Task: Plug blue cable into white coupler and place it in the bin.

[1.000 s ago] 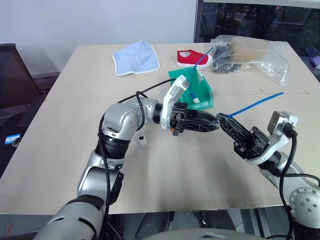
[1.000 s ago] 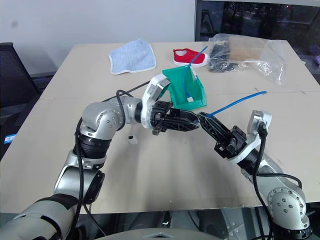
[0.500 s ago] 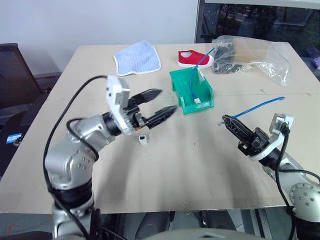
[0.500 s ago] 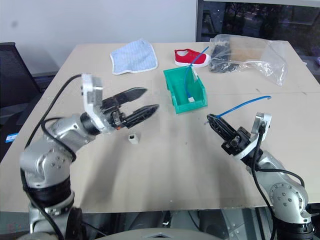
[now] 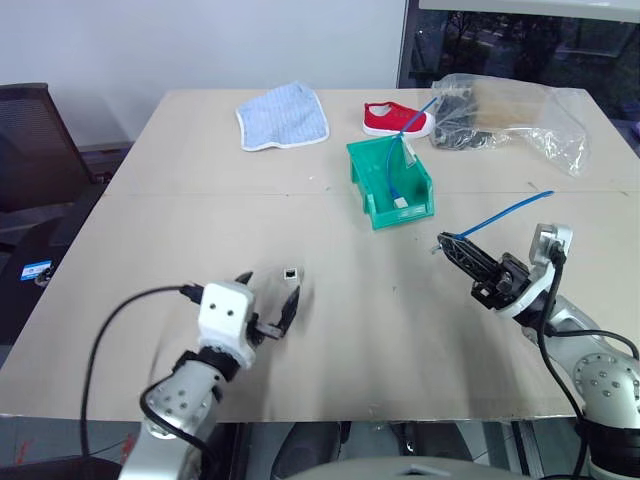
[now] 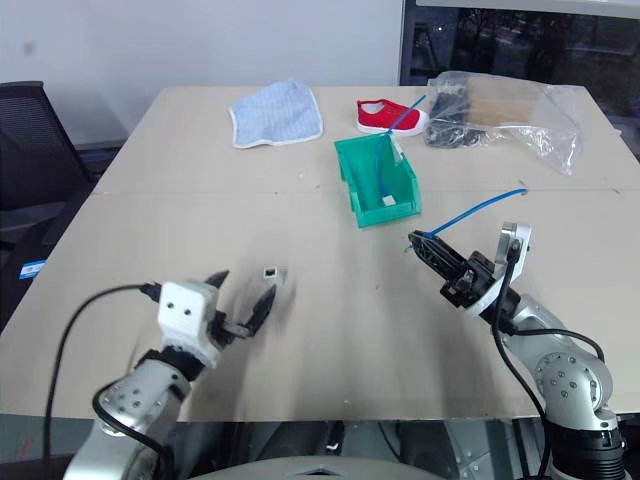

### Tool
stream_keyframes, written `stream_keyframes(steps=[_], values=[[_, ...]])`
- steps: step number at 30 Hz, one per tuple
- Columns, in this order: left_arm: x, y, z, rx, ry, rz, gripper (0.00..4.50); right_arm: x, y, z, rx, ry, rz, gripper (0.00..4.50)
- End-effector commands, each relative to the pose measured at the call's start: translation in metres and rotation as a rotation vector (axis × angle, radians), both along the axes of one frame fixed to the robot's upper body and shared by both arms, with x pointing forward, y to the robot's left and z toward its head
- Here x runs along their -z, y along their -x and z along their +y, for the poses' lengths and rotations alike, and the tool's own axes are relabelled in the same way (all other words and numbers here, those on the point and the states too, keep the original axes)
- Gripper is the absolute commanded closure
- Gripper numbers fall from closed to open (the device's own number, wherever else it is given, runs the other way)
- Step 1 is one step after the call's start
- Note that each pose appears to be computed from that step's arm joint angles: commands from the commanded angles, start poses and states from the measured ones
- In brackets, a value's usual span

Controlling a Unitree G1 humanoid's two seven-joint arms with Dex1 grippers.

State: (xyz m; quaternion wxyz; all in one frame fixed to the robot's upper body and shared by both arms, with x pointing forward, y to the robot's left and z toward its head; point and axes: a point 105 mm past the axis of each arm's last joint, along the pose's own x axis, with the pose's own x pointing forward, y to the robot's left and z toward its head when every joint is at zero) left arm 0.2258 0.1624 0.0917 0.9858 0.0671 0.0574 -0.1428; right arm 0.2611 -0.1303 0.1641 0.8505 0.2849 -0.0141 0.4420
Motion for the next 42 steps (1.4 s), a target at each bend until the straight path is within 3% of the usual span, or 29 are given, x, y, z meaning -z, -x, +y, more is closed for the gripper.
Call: stream_keyframes(steps=[1,4,15,18,24,25,27,33,37,42], values=[[0.003,-0.006,-0.002,-0.006,0.022,-0.032,0.07,-0.009,0.012,0.003,-0.045,0.07,-0.057,4.5],[0.013,-0.015,-0.001,-0.033,-0.019,-0.025,0.07,-0.007,0.014,0.002,-0.047,0.104,-0.062,4.5],[0.017,-0.048,-0.021,-0.024,0.067,-0.077,0.07,-0.005,0.015,-0.005,-0.002,0.145,-0.07,4.5],[0.017,-0.052,-0.024,-0.025,0.088,-0.085,0.77,-0.005,0.015,-0.005,0.002,0.147,-0.073,4.5],[0.019,-0.052,-0.023,-0.04,0.092,-0.081,3.61,-0.005,0.014,-0.004,0.009,0.146,-0.077,4.5],[0.019,-0.052,-0.023,-0.039,0.087,-0.084,3.89,-0.005,0.014,-0.003,0.009,0.146,-0.078,4.5],[0.017,-0.055,-0.024,-0.003,0.041,-0.099,3.88,-0.006,0.012,-0.001,0.01,0.151,-0.085,4.5],[-0.006,-0.075,-0.069,0.5,0.087,-0.137,3.88,-0.011,0.004,0.015,-0.043,0.275,-0.182,4.5],[-0.004,-0.074,-0.106,1.02,0.011,-0.052,3.88,-0.003,-0.006,0.032,-0.152,0.494,-0.329,4.5],[0.0,-0.079,-0.123,1.356,-0.065,0.047,3.88,0.001,-0.02,0.043,-0.218,0.587,-0.431,4.5]])
